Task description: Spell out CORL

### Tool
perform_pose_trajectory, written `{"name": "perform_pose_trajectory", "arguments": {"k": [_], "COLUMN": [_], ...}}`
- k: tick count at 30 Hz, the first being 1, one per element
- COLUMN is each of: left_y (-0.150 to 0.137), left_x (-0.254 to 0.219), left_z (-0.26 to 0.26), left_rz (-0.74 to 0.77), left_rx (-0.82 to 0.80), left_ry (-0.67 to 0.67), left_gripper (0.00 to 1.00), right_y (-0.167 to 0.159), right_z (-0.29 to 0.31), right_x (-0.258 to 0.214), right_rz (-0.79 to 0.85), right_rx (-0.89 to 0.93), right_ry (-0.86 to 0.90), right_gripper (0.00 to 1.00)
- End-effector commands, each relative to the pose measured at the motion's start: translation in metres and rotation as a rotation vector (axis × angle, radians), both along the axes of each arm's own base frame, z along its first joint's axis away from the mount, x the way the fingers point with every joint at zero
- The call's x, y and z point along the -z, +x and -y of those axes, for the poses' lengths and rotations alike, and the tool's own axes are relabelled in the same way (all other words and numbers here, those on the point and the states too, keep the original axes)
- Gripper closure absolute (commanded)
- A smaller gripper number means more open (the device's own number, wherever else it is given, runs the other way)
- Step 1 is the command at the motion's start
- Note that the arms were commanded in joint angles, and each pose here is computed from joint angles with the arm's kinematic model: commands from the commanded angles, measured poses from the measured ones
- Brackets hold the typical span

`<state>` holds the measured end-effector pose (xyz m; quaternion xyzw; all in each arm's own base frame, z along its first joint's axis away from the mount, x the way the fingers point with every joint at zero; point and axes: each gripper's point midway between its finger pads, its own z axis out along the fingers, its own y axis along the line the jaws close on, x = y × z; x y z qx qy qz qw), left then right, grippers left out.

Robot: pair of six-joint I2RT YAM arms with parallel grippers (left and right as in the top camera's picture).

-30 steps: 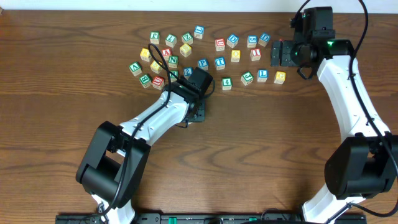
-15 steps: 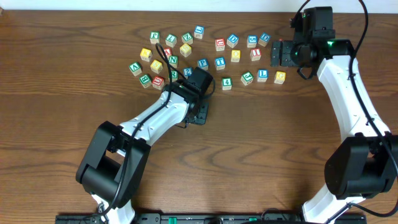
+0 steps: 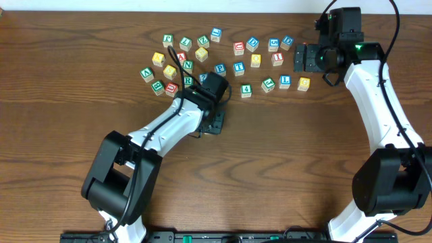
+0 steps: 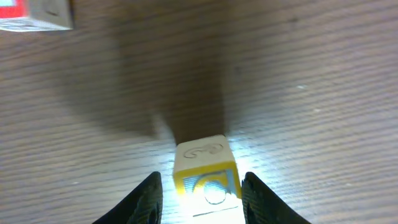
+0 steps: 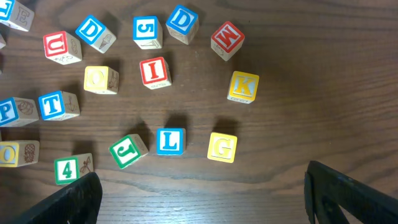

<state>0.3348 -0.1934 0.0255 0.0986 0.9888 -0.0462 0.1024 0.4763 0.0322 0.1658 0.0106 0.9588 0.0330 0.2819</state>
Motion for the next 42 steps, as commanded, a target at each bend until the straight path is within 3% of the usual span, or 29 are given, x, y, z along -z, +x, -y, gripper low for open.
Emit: {"name": "perform_pose_trajectory", "arguments": {"k": [1,8,18,25,27,33,42], "left_y": [0.02,0.05,0.046,0.039,0.04,0.044,0.051], "left_x": [-0.028,-0.116,-0.197,-0.198,-0.198,-0.197,-0.194], "left_z": [-0.001,-0.01,-0.048,-0.069,-0.075,-0.093,-0.152], "left_rz": [0.062,0.265,0.456,0.437,0.436,0.435,0.425], "left_rx": [-0.033,-0.081,-0.105,-0.11,-0.126,-0.172,-0.321], "left_ry": [-0.043,-0.147,-0.194,-0.154,-0.149,-0.137,-0.099], "left_gripper": [0.59,0.53,0.47,0.45,0.41,0.4,0.39], "right_y": [0.003,0.003,0.003,0.001,0.001,0.001,-0.005], "right_z": [0.006,0.007,0.007,-0.006,-0.009,-0.059,-0.146], "right_x": [-0.009,-0.009,-0.009,-0.009,-0.01,-0.023,-0.064], "right_rz": [0.022,0.022,0.021,0.014,0.013,0.043,0.077], "right_rx": [0.025,0.026,0.026,-0.015,-0.023,-0.181,-0.301], "right_ry": [0.001,0.001,0.001,0.063,0.075,0.266,0.256], "right_gripper": [0.01,0.01,0.01,0.01,0.01,0.05,0.07]}}
